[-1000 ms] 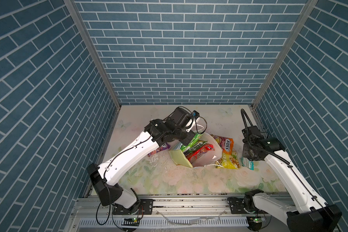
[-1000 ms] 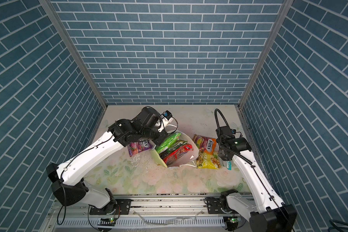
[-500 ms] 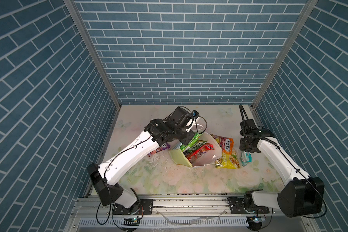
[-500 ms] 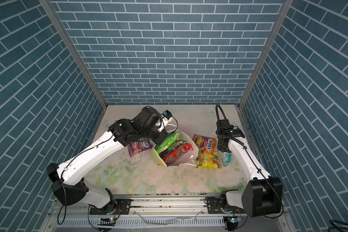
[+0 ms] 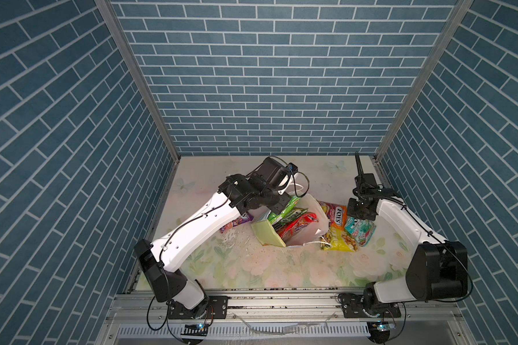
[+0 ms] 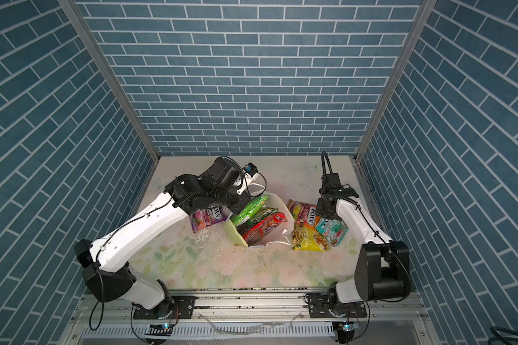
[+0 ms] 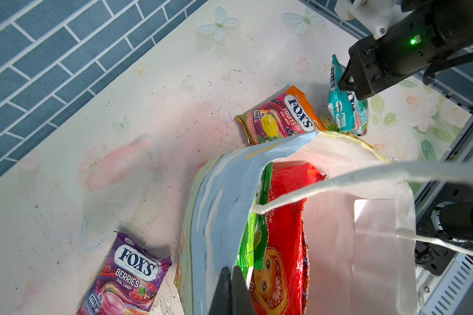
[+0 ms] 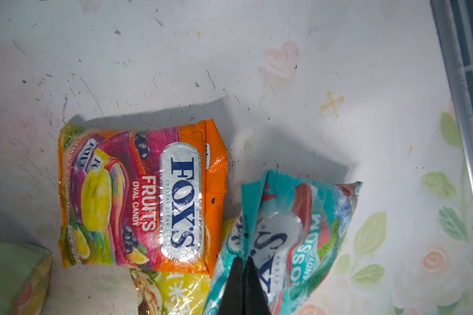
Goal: Take the snacks out of the paper bag
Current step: Place the snack at the middle-right of the table.
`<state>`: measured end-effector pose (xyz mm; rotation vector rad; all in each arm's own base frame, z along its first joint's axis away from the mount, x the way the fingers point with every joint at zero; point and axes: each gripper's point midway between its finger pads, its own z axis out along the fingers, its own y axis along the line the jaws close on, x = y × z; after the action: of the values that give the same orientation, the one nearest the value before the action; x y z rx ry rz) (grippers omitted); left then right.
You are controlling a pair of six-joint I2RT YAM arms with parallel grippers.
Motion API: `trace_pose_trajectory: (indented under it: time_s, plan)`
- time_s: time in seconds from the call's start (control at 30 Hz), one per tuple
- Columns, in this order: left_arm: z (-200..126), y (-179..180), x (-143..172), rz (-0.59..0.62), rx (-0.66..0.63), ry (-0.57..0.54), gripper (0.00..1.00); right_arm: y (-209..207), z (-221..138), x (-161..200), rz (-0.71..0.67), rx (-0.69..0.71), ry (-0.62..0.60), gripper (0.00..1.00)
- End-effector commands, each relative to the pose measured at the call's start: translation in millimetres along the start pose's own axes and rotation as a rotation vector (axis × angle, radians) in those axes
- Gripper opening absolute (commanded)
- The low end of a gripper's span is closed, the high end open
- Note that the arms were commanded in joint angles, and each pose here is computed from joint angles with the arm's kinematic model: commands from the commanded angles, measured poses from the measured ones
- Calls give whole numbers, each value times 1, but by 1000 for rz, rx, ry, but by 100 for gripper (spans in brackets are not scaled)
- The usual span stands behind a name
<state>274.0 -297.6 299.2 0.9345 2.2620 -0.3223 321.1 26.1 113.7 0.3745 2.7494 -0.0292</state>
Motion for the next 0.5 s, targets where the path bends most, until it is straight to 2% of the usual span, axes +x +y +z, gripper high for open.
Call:
trace_pose_trajectory:
  time_s: [0.0, 0.13, 0.27, 0.4, 0.47]
  plan:
    - [-3, 5, -1, 11, -20, 10, 0, 5, -6, -14, 14, -41, -29, 3]
    - [-1, 5, 1, 10, -25, 21, 0, 7, -13, -17, 22, -84, -47, 20]
    - [0, 6, 1, 7, -30, 25, 0, 10, -30, -20, 15, -122, -77, 28]
    - [-1, 6, 1, 10, -32, 21, 0, 19, -60, -25, 2, -205, -134, 30]
    - [-3, 3, -1, 17, -27, 12, 0, 30, -84, -26, -15, -294, -184, 28]
